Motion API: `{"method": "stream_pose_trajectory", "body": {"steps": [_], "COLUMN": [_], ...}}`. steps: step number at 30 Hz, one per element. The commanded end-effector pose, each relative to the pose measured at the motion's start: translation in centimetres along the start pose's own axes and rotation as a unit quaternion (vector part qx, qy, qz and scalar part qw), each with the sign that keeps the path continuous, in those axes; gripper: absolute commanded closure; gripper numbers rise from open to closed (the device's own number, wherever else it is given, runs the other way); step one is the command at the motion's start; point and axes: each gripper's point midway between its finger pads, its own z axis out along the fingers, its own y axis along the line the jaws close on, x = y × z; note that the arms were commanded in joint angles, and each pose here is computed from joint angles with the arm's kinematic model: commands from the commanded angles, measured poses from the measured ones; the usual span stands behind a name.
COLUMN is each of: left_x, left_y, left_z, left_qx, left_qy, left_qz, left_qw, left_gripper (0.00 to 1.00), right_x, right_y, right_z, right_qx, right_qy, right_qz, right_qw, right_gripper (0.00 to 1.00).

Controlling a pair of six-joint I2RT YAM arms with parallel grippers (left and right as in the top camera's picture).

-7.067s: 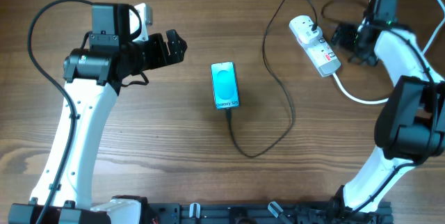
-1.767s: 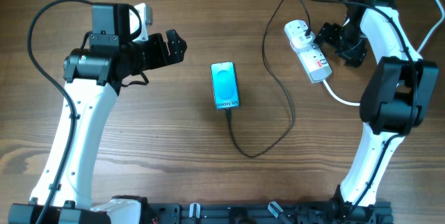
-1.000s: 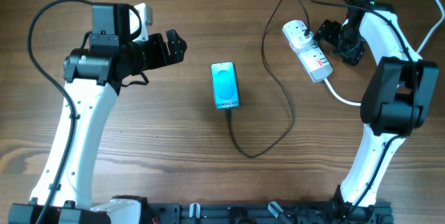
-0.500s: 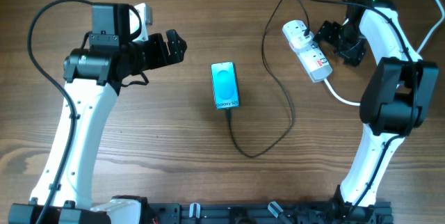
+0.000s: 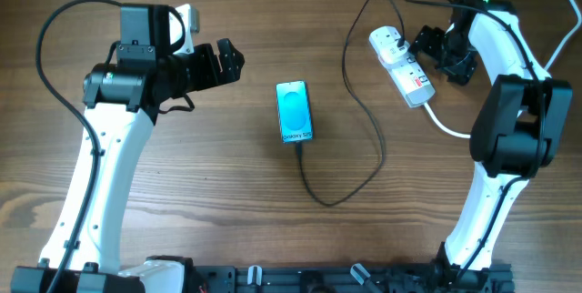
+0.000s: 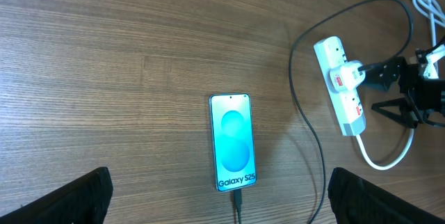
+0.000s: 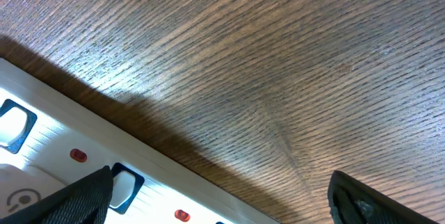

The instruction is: Plug charger to phone and switch on socket

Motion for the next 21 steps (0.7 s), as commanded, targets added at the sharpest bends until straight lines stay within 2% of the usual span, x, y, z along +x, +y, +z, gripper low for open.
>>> {"method": "stream_pose_trajectory", "body": {"steps": [1, 21], "left_x": [0.1, 0.1], "left_y": [0.0, 0.1], "left_z": [0.1, 0.1], "left_qx": [-0.002, -0.002], "left_qy": [0.000, 0.000], "left_qz": [0.007, 0.007], "left_qw": [1.000, 1.000], "left_gripper": [0.00, 0.00], "right_x": [1.5, 3.4], "right_y": [0.4, -0.5], "right_z": [1.1, 2.4], "right_qx": [-0.009, 0.006], "right_qy": [0.031, 0.062], "right_qz": [-0.012, -0.007], "right_qw": [0.999, 0.998], "right_gripper": [0.00, 0.00]}}
